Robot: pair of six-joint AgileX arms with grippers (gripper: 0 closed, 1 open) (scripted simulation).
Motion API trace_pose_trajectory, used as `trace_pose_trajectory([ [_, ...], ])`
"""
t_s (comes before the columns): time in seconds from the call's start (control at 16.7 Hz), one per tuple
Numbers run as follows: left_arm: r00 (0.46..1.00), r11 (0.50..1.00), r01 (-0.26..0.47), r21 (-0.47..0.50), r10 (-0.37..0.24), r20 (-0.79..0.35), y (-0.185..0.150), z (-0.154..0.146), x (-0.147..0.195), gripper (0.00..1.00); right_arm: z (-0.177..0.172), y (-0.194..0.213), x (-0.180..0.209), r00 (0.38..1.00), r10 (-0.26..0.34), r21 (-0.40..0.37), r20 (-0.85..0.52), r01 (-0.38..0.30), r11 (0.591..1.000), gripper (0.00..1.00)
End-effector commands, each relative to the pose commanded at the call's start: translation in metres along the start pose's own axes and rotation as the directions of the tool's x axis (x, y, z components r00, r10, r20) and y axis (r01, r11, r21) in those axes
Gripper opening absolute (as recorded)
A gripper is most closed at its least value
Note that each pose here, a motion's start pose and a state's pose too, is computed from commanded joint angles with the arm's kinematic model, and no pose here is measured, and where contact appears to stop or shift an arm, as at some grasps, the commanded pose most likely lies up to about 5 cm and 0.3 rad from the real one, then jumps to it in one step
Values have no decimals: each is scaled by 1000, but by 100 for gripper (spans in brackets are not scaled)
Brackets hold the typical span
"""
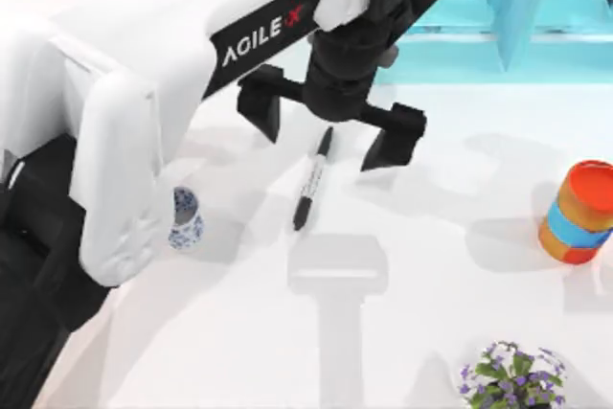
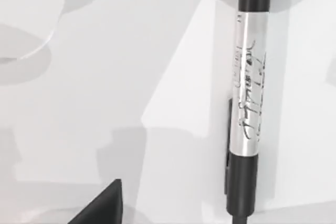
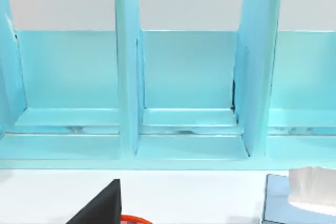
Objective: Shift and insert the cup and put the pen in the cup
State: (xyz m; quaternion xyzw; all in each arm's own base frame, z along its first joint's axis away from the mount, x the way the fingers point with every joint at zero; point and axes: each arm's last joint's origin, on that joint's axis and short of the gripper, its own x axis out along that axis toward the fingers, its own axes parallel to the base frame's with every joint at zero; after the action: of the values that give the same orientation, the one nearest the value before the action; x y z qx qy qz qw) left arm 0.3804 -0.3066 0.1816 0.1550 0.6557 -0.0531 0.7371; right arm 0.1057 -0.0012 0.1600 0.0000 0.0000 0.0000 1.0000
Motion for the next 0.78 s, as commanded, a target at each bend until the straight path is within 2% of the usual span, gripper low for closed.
trace_pose_trajectory([
  [0.36,1000,1000,0,-1,0,-2,1,1,11,100,0,0,0,1000,0,0,0,0,1000,100],
  [0.78,1000,1000,0,0,0,1,-1,2,83,100,0,0,0,1000,0,0,0,0,1000,100],
])
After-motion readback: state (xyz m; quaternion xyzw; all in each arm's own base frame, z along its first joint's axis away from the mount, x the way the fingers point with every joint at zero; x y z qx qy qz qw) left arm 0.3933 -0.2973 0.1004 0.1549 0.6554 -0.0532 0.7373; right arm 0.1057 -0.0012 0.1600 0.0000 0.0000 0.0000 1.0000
